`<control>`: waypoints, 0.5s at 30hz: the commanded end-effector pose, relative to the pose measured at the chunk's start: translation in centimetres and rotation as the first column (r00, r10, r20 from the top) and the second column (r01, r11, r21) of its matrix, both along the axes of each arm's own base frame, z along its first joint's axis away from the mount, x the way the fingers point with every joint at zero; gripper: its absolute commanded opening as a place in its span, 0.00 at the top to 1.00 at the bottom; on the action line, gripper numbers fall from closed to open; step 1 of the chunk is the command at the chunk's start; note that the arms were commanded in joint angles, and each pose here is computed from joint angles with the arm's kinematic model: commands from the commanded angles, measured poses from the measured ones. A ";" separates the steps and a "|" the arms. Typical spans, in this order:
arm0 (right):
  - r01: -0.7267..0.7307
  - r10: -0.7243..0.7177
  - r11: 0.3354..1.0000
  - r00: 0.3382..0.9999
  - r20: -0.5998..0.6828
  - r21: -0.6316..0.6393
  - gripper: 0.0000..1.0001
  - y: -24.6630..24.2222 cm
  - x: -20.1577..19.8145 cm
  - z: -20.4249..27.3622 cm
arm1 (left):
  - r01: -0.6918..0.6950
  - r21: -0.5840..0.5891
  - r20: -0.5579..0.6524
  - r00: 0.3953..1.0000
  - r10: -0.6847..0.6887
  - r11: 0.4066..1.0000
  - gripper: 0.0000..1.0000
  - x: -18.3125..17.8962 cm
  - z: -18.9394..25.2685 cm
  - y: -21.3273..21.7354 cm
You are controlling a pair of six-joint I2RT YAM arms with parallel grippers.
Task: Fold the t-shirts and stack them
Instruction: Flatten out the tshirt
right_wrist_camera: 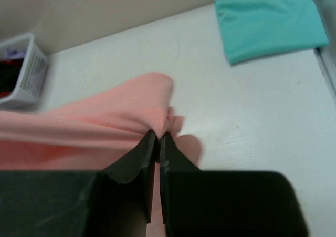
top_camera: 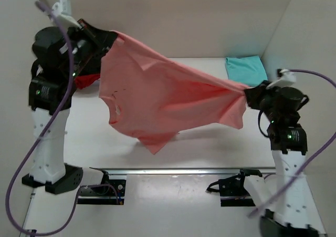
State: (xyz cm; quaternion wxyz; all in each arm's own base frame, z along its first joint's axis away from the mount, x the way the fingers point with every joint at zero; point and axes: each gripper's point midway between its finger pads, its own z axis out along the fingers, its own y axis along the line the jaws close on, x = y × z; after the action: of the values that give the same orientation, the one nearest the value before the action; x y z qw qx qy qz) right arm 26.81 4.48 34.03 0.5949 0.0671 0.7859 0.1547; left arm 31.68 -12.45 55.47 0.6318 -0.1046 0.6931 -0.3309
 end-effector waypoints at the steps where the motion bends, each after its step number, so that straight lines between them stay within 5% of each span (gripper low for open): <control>1: -0.011 0.012 1.000 0.998 -0.065 0.010 1.00 -0.9 3.8 -1.9 | 0.006 0.025 -0.220 0.975 -0.001 1.000 1.00 10.4 -8.3 -2.6; 4: -0.035 0.024 0.997 0.989 -0.148 -0.070 1.00 0.5 8.0 -5.1 | -0.014 0.051 -0.308 0.951 0.029 0.999 1.00 17.3 -13.3 -4.5; 7: 0.001 -0.020 0.996 0.981 -0.195 -0.094 0.98 0.0 13.1 -7.6 | -0.004 -0.048 -0.386 0.922 -0.015 0.999 0.98 25.2 -19.3 -6.2; 9: 0.012 -0.032 0.996 0.974 -0.226 -0.089 0.83 -0.3 15.7 -8.8 | -0.009 -0.139 -0.385 0.922 -0.046 0.990 0.96 27.0 -19.4 -5.8; 11: 0.058 -0.099 0.987 0.956 -0.277 -0.151 0.55 -1.0 17.3 -10.8 | -0.019 -0.174 -0.450 0.891 -0.063 0.985 0.62 28.5 -23.2 -5.5; 12: 0.063 -0.106 0.983 0.961 -0.254 -0.172 0.44 -1.1 18.0 -10.1 | -0.014 -0.165 -0.428 0.902 -0.059 0.986 0.53 28.6 -22.7 -5.3; 15: 0.069 -0.118 0.981 0.955 -0.273 -0.181 0.35 -1.1 18.2 -11.0 | 0.047 -0.119 -0.414 0.905 -0.093 0.992 0.51 26.7 -23.7 -6.4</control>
State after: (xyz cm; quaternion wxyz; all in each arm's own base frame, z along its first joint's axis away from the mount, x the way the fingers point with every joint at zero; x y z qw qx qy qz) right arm 42.92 4.03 17.16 0.4040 0.0730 0.9093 0.0688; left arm 61.03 -17.97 16.54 0.3392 -0.2405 0.8652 -0.2804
